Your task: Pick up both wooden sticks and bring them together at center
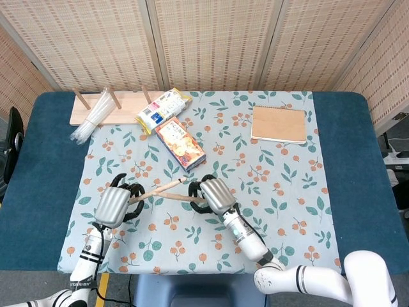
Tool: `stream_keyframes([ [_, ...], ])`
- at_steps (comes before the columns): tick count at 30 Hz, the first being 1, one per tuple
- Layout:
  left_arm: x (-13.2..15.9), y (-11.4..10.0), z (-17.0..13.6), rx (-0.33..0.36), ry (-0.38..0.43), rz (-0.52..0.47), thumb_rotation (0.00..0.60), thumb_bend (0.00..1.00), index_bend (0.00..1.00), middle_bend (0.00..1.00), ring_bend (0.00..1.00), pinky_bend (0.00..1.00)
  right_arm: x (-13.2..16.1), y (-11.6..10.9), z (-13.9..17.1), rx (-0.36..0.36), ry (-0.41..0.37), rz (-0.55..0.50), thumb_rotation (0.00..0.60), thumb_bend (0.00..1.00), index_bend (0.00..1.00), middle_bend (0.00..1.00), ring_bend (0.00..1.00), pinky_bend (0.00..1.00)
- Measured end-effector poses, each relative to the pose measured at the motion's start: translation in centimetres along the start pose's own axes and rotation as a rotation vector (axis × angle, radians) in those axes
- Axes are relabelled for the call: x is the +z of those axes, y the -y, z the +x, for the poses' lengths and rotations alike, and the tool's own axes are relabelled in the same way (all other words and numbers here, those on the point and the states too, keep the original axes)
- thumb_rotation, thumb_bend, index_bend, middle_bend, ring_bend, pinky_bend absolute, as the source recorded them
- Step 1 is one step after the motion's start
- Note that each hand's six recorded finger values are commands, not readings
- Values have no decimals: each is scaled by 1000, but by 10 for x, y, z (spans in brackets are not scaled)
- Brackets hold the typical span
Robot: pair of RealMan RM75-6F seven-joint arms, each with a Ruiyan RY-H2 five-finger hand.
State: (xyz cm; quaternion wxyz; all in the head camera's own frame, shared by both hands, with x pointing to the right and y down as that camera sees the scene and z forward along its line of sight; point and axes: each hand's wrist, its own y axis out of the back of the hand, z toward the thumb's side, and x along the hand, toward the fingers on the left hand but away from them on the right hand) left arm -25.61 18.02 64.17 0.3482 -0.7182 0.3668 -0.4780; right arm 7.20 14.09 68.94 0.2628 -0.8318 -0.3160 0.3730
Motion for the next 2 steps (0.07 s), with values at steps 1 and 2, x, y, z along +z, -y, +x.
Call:
stream_keyframes([
  [1, 0, 0, -1, 0, 0, 0, 600, 499, 867, 854, 529, 185, -1, 0, 0, 1, 6, 1, 600, 304, 1000, 877, 598, 289],
  [2, 0, 0, -2, -1, 0, 0, 600, 498, 867, 854, 529, 185, -2, 0, 0, 1, 10, 0, 600, 304, 1000, 877, 598, 289],
])
